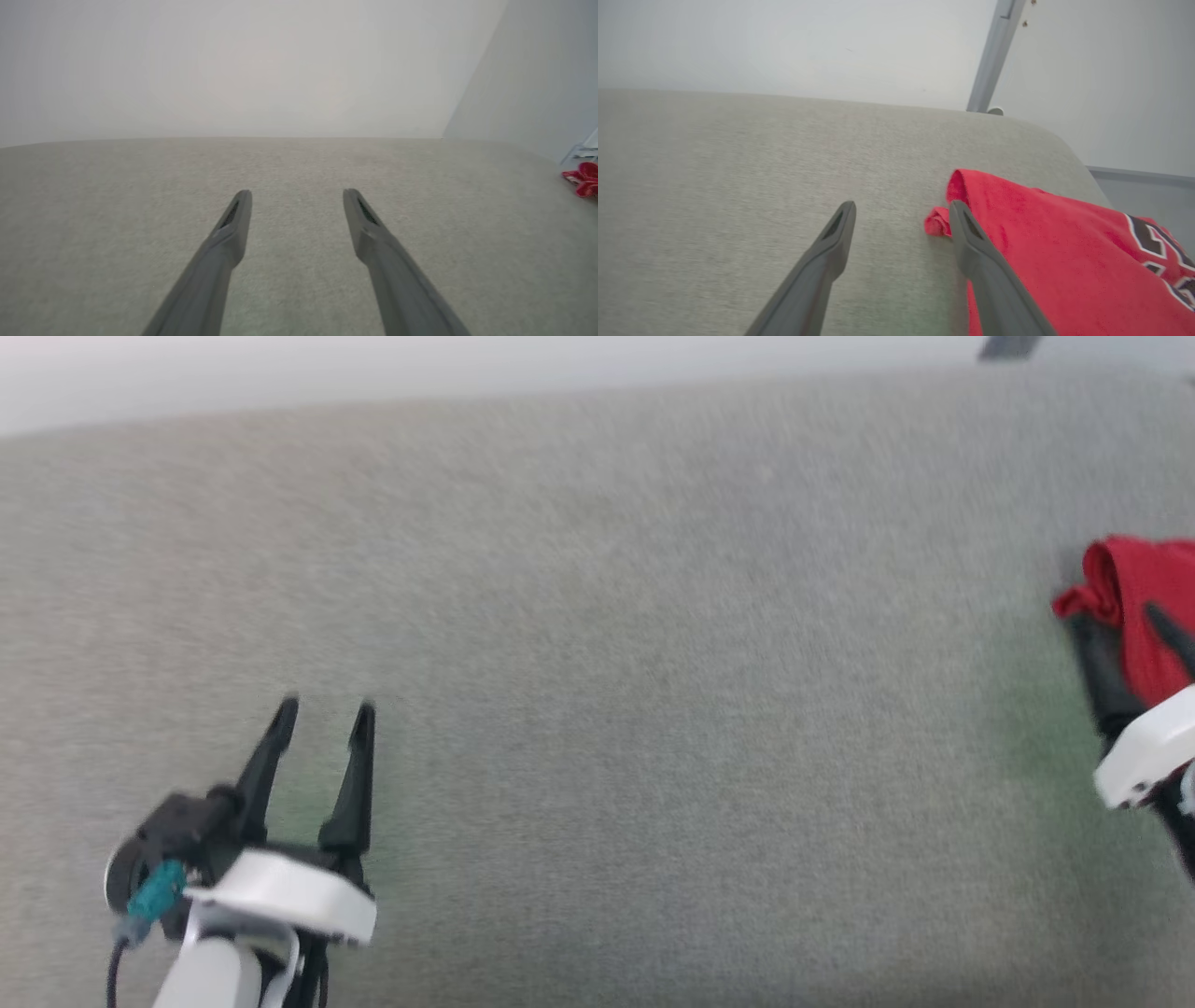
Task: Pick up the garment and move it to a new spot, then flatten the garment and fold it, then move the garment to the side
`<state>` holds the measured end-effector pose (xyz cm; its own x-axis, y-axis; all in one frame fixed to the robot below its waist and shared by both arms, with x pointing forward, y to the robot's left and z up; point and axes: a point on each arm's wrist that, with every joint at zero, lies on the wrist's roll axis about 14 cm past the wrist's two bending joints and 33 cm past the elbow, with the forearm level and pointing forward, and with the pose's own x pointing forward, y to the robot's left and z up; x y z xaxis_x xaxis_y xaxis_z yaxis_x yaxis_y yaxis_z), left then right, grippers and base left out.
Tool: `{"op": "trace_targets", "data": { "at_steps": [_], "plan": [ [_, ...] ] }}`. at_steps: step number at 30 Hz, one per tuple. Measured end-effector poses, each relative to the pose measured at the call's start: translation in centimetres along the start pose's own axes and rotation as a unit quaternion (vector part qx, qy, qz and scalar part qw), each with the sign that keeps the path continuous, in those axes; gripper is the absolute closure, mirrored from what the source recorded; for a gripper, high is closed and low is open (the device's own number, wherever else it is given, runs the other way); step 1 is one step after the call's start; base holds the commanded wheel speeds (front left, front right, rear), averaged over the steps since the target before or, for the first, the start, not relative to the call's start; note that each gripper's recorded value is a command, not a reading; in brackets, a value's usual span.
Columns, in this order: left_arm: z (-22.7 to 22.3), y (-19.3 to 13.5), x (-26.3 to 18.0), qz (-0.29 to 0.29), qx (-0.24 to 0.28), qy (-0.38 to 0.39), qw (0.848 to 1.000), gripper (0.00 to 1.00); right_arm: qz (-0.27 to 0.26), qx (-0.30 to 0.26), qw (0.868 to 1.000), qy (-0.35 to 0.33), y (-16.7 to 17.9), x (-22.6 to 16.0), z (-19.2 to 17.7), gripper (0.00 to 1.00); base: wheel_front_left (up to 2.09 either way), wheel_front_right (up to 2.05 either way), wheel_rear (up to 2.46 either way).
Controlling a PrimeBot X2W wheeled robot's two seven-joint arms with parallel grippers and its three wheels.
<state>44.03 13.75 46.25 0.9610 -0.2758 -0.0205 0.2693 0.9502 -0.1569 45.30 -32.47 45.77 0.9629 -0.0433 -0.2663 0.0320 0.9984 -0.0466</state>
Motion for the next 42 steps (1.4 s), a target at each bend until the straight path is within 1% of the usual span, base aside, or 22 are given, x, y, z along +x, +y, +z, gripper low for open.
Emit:
{"op": "trace_targets", "data": {
  "at_steps": [3,8,14,17,23,27,36,42],
  "plan": [
    [0.2,1.1,-2.9,0.028,0.001,0.005,1.000,0.00,0.032,0.008,0.999,-0.029,2.8,-0.7,0.9,0.00,0.00,0.00,0.00],
    [0.9,2.5,-6.9,0.067,0.002,-0.001,0.998,0.00,0.076,0.012,0.995,-0.056,6.6,-2.2,1.6,0.00,0.00,0.00,0.00],
    [1.6,3.5,-10.7,0.097,0.005,-0.014,0.995,0.00,0.108,0.019,0.990,-0.085,9.6,-4.2,2.5,0.00,0.00,0.00,0.00],
    [2.3,3.9,-11.9,0.108,0.007,-0.025,0.994,0.00,0.112,0.016,0.988,-0.108,10.0,-5.0,3.5,0.00,0.00,0.00,0.00],
    [3.1,4.1,-12.9,0.116,0.012,-0.039,0.992,0.00,0.110,0.045,0.984,-0.133,10.5,-6.4,3.8,0.00,0.00,0.00,0.00],
    [3.8,3.9,-13.2,0.115,0.014,-0.050,0.992,0.00,0.109,0.055,0.981,-0.153,10.4,-7.6,4.4,0.00,0.00,0.00,0.00],
    [4.6,3.5,-14.3,0.120,0.016,-0.065,0.990,0.00,0.096,0.059,0.980,-0.163,9.9,-9.8,4.5,0.00,0.00,0.00,0.00],
    [5.0,3.6,-14.5,0.125,0.019,-0.072,0.989,0.00,0.089,0.062,0.979,-0.174,9.9,-10.5,5.2,0.00,0.00,0.00,0.00]
  ]
}}
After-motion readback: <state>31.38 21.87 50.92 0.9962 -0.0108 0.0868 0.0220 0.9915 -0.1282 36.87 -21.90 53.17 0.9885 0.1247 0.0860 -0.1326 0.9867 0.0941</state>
